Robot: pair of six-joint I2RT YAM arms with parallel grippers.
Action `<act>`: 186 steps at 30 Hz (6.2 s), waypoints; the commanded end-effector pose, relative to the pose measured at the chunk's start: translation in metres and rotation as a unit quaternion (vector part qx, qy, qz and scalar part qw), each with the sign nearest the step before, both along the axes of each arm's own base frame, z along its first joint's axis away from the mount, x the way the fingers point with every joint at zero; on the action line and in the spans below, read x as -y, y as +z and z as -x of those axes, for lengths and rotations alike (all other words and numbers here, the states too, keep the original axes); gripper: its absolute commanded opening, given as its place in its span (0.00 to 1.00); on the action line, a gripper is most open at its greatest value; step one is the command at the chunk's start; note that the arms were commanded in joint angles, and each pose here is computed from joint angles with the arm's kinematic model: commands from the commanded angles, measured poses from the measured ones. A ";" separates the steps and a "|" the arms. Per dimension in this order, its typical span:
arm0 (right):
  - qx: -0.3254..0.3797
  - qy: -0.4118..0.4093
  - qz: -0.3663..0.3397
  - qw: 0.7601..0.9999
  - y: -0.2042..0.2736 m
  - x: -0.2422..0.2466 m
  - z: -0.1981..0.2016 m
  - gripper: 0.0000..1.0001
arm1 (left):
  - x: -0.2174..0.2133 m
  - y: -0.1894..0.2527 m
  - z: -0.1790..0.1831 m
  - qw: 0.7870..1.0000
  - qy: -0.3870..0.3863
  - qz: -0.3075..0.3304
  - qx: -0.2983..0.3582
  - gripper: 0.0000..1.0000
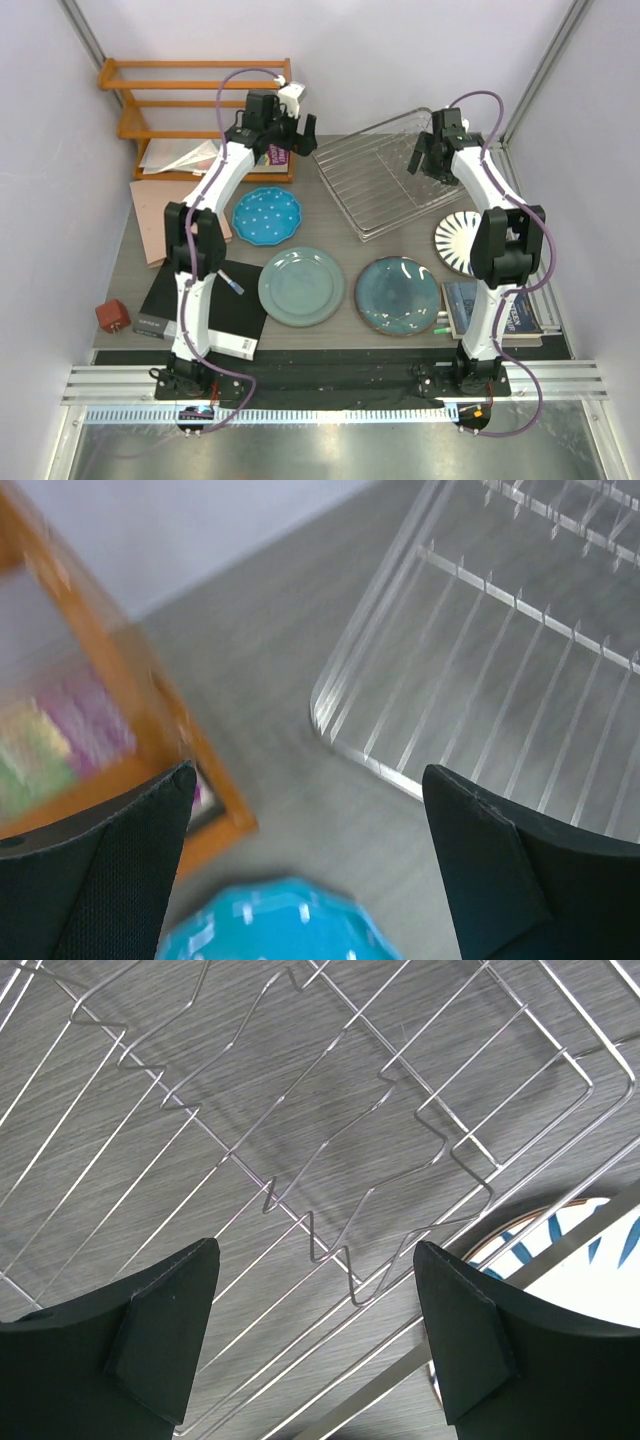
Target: Load the plates into the dish rack
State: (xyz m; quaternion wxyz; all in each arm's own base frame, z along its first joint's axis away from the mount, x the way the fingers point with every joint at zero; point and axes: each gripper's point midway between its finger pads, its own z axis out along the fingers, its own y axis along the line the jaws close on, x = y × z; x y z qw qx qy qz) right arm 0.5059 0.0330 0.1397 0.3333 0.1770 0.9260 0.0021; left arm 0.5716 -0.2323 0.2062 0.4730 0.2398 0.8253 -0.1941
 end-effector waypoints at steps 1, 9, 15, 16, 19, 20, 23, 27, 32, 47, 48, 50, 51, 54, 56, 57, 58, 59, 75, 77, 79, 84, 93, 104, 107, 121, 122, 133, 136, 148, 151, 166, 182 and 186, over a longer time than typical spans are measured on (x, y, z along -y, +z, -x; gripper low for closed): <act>0.053 0.031 0.034 0.998 0.050 0.005 0.001 0.85 | 0.025 0.006 -0.041 0.998 0.002 0.049 0.049 0.91; 0.042 0.059 0.057 0.996 0.059 0.012 0.040 0.85 | 0.048 -0.034 -0.066 0.996 0.040 0.009 0.073 0.79; 0.012 0.014 0.065 0.998 0.048 0.036 0.071 0.86 | 0.062 -0.050 -0.060 0.996 0.035 -0.018 0.075 0.75; 0.006 0.008 0.061 0.998 0.044 0.038 0.074 0.86 | 0.061 -0.054 -0.058 0.997 0.034 -0.022 0.070 0.75; -0.015 -0.017 0.036 0.999 0.024 0.045 0.078 0.86 | 0.062 -0.054 -0.048 0.998 0.027 -0.029 0.056 0.72; -0.020 -0.024 0.031 0.999 0.020 0.048 0.078 0.86 | 0.060 -0.060 -0.043 0.998 0.026 -0.035 0.046 0.71; -0.046 -0.019 0.029 0.998 0.000 0.047 0.075 0.85 | 0.052 -0.056 -0.027 0.998 0.023 -0.045 0.028 0.64; -0.079 -0.057 0.029 0.995 -0.025 0.079 0.071 0.84 | 0.048 -0.048 0.003 0.999 0.006 -0.044 -0.012 0.57; -0.077 -0.050 0.002 0.996 -0.036 0.076 0.050 0.84 | 0.041 -0.040 0.027 0.998 0.018 -0.036 -0.050 0.60; -0.029 -0.008 -0.029 0.999 -0.025 0.054 0.000 0.65 | 0.035 -0.025 0.036 0.998 0.023 -0.035 -0.039 0.63; -0.032 -0.017 -0.016 0.999 -0.026 0.059 0.004 0.65 | 0.036 -0.030 0.028 0.998 0.027 -0.040 -0.035 0.63; -0.026 -0.017 -0.009 0.999 -0.017 0.060 0.009 0.65 | 0.036 -0.026 0.016 0.998 0.025 -0.055 -0.014 0.64; -0.031 -0.016 -0.008 0.999 -0.020 0.061 0.015 0.65 | 0.037 -0.017 0.008 0.998 0.025 -0.055 0.004 0.64; -0.034 -0.011 -0.013 0.999 -0.017 0.058 0.027 0.60 | 0.039 -0.026 -0.008 0.997 0.028 -0.068 0.017 0.65; -0.038 -0.008 -0.018 0.999 -0.019 0.055 0.031 0.55 | 0.039 -0.039 -0.017 0.996 0.030 -0.077 0.023 0.66; -0.042 -0.008 -0.019 0.999 -0.021 0.055 0.035 0.49 | 0.038 -0.040 -0.021 0.996 0.035 -0.082 0.029 0.66; -0.042 -0.007 -0.020 0.999 -0.022 0.054 0.035 0.47 | 0.038 -0.051 -0.025 0.995 0.035 -0.090 0.028 0.66; -0.043 -0.006 -0.021 0.999 -0.023 0.054 0.036 0.44 | 0.037 -0.056 -0.027 0.995 0.035 -0.095 0.028 0.66; -0.027 0.037 -0.004 0.999 -0.008 0.044 0.017 0.33 | 0.035 -0.071 0.003 0.995 0.010 -0.100 -0.023 0.51; -0.023 0.038 -0.004 0.999 -0.006 0.043 0.015 0.33 | 0.033 -0.067 0.009 0.995 0.012 -0.097 -0.029 0.48; -0.019 0.044 -0.007 0.999 -0.005 0.039 0.011 0.34 | 0.030 -0.059 0.017 0.995 0.012 -0.097 -0.035 0.47; 0.009 0.054 -0.005 0.998 0.006 0.031 -0.020 0.34 | 0.024 -0.034 0.031 0.995 0.019 -0.091 -0.039 0.46; 0.024 0.100 -0.006 0.995 0.007 -0.016 -0.041 0.37 | 0.023 -0.032 0.067 0.995 0.000 -0.072 -0.075 0.44; -0.011 0.097 0.027 0.995 -0.014 -0.005 -0.017 0.36 | 0.012 -0.053 0.059 0.990 0.020 -0.118 -0.069 0.41; -0.010 0.097 0.026 0.995 -0.014 -0.005 -0.016 0.36 | 0.010 -0.051 0.053 0.990 0.025 -0.127 -0.061 0.39; -0.002 0.093 0.032 0.995 -0.010 -0.002 -0.019 0.37 | -0.025 -0.083 0.045 0.974 0.062 -0.202 -0.086 0.46; -0.002 0.092 0.033 0.995 -0.010 -0.001 -0.019 0.37 | -0.024 -0.088 0.045 0.974 0.061 -0.201 -0.091 0.43; 0.017 0.082 0.047 0.995 0.006 0.017 -0.028 0.38 | -0.003 -0.067 0.072 0.982 0.025 -0.154 -0.107 0.25; 0.029 0.086 0.056 0.994 0.014 0.020 -0.038 0.37 | 0.005 -0.054 0.084 0.985 0.014 -0.136 -0.105 0.25; 0.037 0.092 0.077 0.992 0.011 0.024 -0.064 0.37 | 0.046 -0.046 0.131 0.985 -0.044 -0.115 -0.123 0.22; 0.029 0.093 0.085 0.992 0.007 0.026 -0.061 0.37 | 0.054 -0.055 0.138 0.983 -0.053 -0.119 -0.130 0.22; 0.036 0.098 0.105 0.989 -0.016 0.031 -0.091 0.37 | 0.094 -0.073 0.159 0.977 -0.093 -0.128 -0.141 0.22; 0.101 0.090 0.117 0.984 -0.001 0.031 -0.136 0.38 | 0.098 -0.088 0.128 0.979 -0.057 -0.155 -0.117 0.24; 0.121 0.087 0.120 0.982 0.007 0.031 -0.144 0.38 | 0.101 -0.079 0.113 0.982 -0.047 -0.158 -0.090 0.23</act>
